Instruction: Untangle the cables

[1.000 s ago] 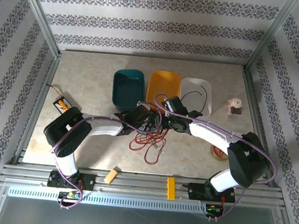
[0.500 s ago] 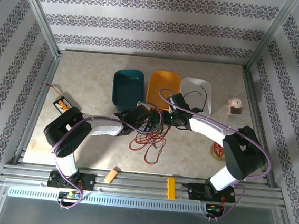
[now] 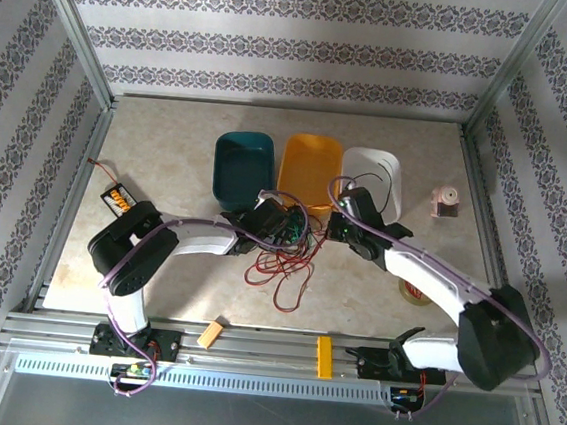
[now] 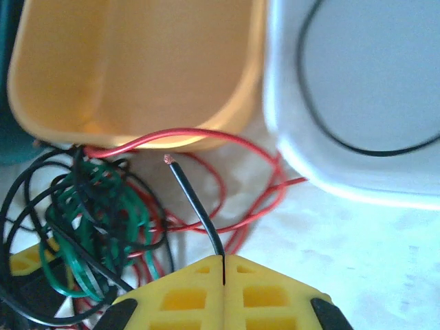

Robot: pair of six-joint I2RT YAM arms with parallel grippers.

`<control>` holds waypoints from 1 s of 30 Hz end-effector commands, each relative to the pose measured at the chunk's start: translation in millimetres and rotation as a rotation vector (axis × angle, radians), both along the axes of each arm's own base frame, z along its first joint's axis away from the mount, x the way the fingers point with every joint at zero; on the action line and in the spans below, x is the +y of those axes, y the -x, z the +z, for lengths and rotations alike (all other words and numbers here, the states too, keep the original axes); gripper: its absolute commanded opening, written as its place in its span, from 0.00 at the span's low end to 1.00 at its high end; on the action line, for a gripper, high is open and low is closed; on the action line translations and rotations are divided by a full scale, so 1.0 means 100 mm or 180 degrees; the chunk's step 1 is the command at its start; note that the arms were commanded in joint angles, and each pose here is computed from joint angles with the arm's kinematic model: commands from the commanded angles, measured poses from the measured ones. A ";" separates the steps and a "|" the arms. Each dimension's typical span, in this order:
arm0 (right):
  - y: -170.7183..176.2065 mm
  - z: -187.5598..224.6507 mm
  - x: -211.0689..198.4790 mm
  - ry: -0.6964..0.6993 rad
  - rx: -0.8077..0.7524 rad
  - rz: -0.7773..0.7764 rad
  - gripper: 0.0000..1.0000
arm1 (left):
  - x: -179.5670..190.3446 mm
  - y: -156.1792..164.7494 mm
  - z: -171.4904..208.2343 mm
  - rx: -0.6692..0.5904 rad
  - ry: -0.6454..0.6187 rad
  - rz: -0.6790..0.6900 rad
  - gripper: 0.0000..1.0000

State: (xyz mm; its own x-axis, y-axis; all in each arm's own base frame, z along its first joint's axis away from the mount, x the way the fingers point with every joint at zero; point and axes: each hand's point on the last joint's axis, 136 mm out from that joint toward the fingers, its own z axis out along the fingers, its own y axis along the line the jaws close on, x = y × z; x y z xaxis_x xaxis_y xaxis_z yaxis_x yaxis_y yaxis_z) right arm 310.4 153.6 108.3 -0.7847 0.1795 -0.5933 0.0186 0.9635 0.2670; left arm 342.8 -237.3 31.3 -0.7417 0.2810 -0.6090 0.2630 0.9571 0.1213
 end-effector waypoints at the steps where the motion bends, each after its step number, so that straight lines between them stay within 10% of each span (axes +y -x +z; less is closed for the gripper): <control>1: 0.05 0.01 -0.46 0.0265 -0.0113 -0.0554 0.00 | 0.07 0.03 -0.04 0.0049 -0.0181 0.0113 0.93; 30: 0.35 0.64 -2.31 0.0373 -0.0493 -0.2178 0.00 | 0.32 0.03 -0.09 0.0100 -0.0247 0.0417 0.93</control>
